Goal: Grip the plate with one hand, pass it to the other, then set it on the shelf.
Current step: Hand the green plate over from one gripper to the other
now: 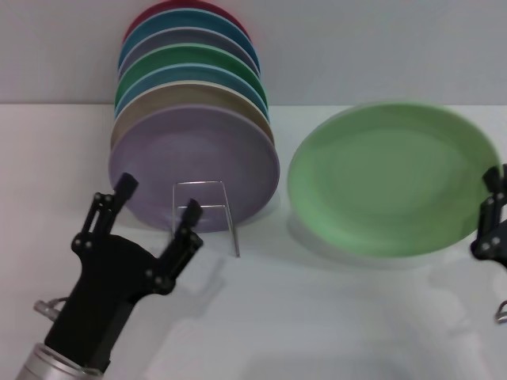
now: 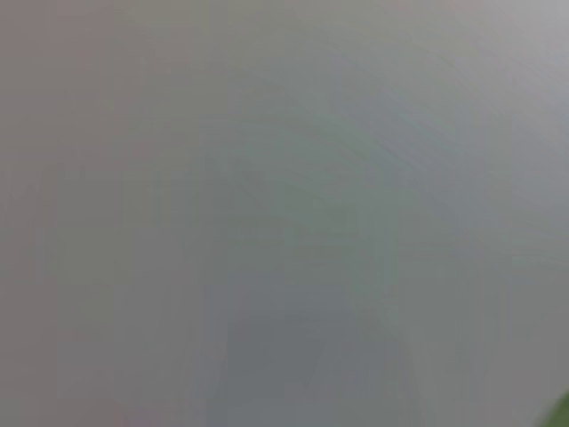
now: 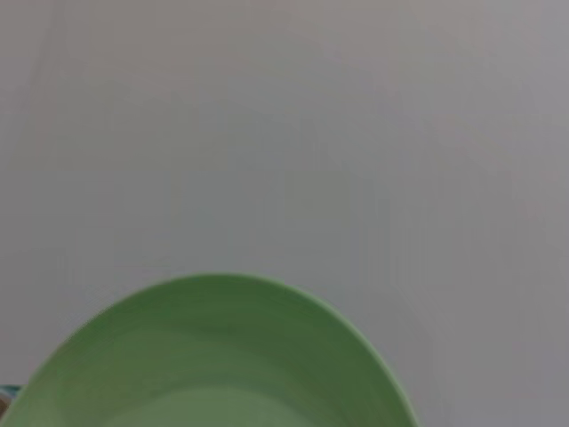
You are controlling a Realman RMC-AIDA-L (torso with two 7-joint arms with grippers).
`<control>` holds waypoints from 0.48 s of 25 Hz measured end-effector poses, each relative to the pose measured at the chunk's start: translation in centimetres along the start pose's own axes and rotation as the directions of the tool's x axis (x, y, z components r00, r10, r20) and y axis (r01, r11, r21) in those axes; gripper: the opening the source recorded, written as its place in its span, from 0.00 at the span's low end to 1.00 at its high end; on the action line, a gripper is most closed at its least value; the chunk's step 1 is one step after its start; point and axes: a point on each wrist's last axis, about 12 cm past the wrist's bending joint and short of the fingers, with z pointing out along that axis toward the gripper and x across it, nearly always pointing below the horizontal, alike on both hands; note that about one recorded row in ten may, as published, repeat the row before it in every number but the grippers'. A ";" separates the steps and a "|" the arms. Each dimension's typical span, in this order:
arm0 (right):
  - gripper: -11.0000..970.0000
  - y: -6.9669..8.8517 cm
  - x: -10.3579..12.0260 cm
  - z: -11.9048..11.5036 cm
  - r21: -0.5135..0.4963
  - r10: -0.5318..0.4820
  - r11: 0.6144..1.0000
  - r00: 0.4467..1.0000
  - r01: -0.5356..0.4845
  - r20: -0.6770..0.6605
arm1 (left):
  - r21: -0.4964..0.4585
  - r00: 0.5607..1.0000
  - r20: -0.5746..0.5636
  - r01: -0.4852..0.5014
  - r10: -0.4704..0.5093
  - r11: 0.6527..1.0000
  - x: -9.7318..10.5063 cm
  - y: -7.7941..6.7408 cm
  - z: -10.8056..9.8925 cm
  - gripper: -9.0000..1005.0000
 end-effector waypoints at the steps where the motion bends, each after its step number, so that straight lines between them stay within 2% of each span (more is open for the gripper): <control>1: 0.03 0.6 -0.1 -0.2 -0.005 -0.009 1.000 1.000 0.009 -0.001 | 0.000 1.000 0.000 0.000 0.000 1.000 0.0 0.0 0.0 0.79; 6: 0.03 2.6 -0.4 -0.7 -0.032 -0.053 0.998 0.999 0.053 -0.008 | 0.020 0.999 -0.019 -0.029 0.029 0.999 0.2 -0.5 0.0 0.79; 12: 0.03 4.1 -1.1 -0.9 -0.041 -0.090 0.995 0.996 0.091 0.008 | 0.033 0.997 -0.068 -0.030 0.032 0.999 0.8 -0.6 0.2 0.79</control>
